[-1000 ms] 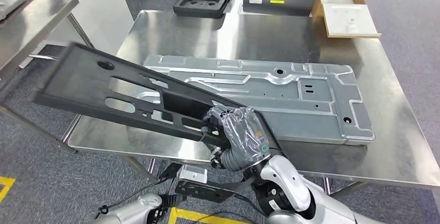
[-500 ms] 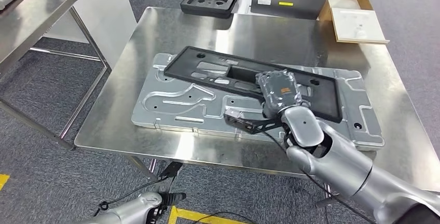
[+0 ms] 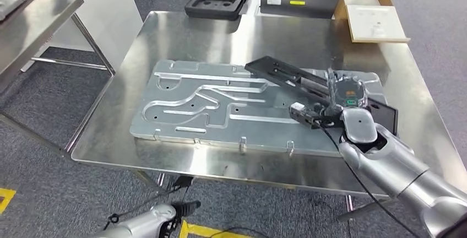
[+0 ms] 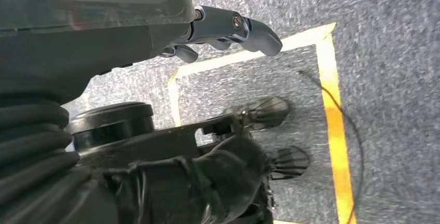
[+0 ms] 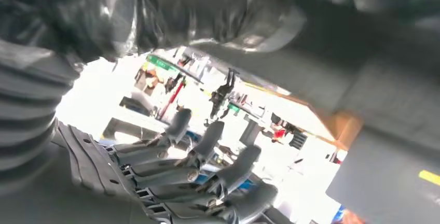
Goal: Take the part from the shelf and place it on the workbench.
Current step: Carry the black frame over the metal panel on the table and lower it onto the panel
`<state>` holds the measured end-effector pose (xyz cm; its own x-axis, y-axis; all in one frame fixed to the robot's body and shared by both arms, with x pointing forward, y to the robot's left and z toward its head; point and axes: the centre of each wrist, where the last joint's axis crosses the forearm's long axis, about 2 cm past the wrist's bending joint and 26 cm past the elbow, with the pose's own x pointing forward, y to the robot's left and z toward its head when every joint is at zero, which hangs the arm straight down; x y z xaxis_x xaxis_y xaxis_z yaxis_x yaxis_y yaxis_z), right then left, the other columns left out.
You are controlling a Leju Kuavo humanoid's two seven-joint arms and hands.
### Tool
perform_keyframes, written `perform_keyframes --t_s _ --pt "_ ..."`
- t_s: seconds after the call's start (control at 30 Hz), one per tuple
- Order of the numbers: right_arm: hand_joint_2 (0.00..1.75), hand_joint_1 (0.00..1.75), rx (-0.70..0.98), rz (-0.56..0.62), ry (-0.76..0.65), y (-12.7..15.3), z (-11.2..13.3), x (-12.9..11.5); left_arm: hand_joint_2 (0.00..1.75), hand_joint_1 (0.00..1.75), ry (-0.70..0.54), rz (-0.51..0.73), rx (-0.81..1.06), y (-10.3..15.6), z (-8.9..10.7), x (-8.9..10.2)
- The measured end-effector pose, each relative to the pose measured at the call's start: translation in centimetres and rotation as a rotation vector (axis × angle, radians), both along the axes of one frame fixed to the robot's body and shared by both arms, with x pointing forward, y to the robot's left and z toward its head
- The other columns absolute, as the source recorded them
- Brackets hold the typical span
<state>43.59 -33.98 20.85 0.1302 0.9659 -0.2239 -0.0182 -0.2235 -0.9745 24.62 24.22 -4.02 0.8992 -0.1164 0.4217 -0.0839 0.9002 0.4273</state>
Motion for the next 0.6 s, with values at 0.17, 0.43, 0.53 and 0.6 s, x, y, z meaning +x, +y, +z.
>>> perform_keyframes --t_s 0.17,0.43,0.53,0.6 --pt "0.00 0.00 0.056 0.035 -0.070 0.8 0.4 -0.4 0.00 0.00 0.019 0.024 0.007 0.0 -0.2 -0.4" --pt "0.00 0.00 0.237 0.303 -0.297 7.6 4.5 -3.0 0.00 0.00 0.016 0.050 -0.038 0.1 -0.5 -0.8" --pt "0.00 0.00 0.288 0.367 -0.346 9.1 5.9 -4.1 0.00 0.00 0.015 0.049 -0.042 0.1 -0.5 -0.9" --pt "0.00 0.00 0.313 0.393 -0.360 9.6 6.2 -4.8 0.00 0.00 0.019 0.049 -0.042 0.1 -0.6 -1.1"
